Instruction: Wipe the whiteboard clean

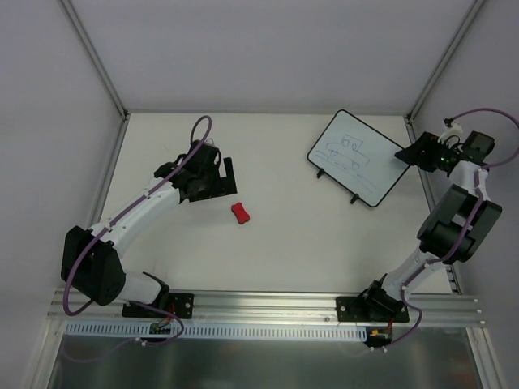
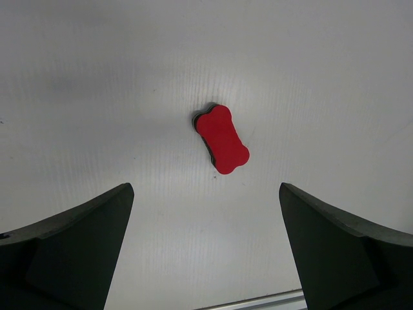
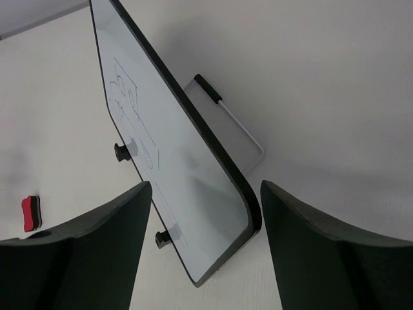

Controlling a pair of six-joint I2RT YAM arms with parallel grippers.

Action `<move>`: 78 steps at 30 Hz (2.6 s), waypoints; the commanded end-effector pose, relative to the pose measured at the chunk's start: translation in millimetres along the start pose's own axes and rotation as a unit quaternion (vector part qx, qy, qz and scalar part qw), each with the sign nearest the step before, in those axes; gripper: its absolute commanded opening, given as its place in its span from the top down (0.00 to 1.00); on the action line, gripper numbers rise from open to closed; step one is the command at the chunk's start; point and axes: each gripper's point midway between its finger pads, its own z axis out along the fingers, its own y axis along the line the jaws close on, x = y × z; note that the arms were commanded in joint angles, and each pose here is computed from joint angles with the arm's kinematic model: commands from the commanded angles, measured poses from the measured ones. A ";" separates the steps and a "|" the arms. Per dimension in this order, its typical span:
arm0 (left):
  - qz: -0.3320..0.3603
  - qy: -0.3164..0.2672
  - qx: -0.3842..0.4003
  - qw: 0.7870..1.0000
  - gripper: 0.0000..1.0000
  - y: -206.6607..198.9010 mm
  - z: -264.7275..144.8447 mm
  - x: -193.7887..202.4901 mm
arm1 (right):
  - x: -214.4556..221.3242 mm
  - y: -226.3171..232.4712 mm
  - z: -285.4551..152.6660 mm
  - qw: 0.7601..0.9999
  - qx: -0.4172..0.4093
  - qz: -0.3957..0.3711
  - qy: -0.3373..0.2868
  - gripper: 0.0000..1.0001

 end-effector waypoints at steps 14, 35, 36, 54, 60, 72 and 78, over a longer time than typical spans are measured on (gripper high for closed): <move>0.018 -0.010 0.021 1.000 0.01 -7.6 -10.4 -7.8 | 15.9 3.0 13.9 0.997 -0.080 0.007 0.018 0.81; 0.044 -0.005 0.023 0.999 0.01 -5.8 -9.0 -4.8 | 99.3 55.8 0.8 0.984 -0.157 0.051 0.059 1.00; 0.044 -0.003 0.024 0.999 0.01 -5.7 -8.4 -3.8 | 100.0 59.8 -2.0 0.985 -0.156 0.050 0.058 1.00; 0.014 0.064 -0.003 0.998 0.01 -5.7 31.9 18.4 | 151.0 93.7 -27.0 0.988 -0.113 0.070 0.084 1.00; 0.002 0.078 -0.019 0.997 0.01 -14.1 48.9 24.2 | 159.0 101.4 -33.5 0.987 -0.108 0.080 0.084 1.00; -0.069 0.092 -0.068 0.991 0.12 -14.9 82.6 31.4 | 178.9 106.6 -38.5 0.993 -0.057 0.059 0.087 1.00; -0.115 0.108 -0.094 0.983 0.21 -15.7 95.1 50.9 | 184.3 105.3 -36.6 0.992 -0.054 0.067 0.087 1.00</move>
